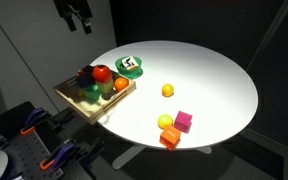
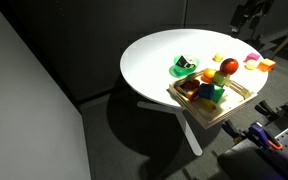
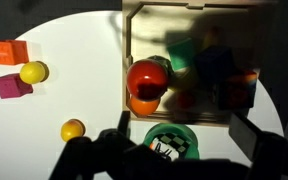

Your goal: Put the blue block in the crate

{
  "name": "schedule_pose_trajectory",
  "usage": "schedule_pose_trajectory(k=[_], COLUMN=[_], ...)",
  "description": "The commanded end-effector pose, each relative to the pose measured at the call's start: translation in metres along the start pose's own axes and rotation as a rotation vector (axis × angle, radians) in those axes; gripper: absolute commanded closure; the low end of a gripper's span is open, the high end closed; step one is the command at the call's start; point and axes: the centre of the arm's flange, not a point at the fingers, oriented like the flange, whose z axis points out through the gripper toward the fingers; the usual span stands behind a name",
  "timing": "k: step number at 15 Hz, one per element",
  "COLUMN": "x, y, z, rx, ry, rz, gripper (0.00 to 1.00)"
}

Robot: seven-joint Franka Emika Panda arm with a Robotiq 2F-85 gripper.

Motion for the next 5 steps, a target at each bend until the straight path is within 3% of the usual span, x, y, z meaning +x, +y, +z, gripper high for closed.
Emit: schedule_pose_trajectory(k=[1, 5], x=[-0.0005, -0.0015], y=[0.0012, 0.0026], z=[-0.0031, -0.0081], rx=[0.001, 0.002], ry=[0.007, 0.019], rz=[0.001, 0.004], gripper=[0.00, 0.00])
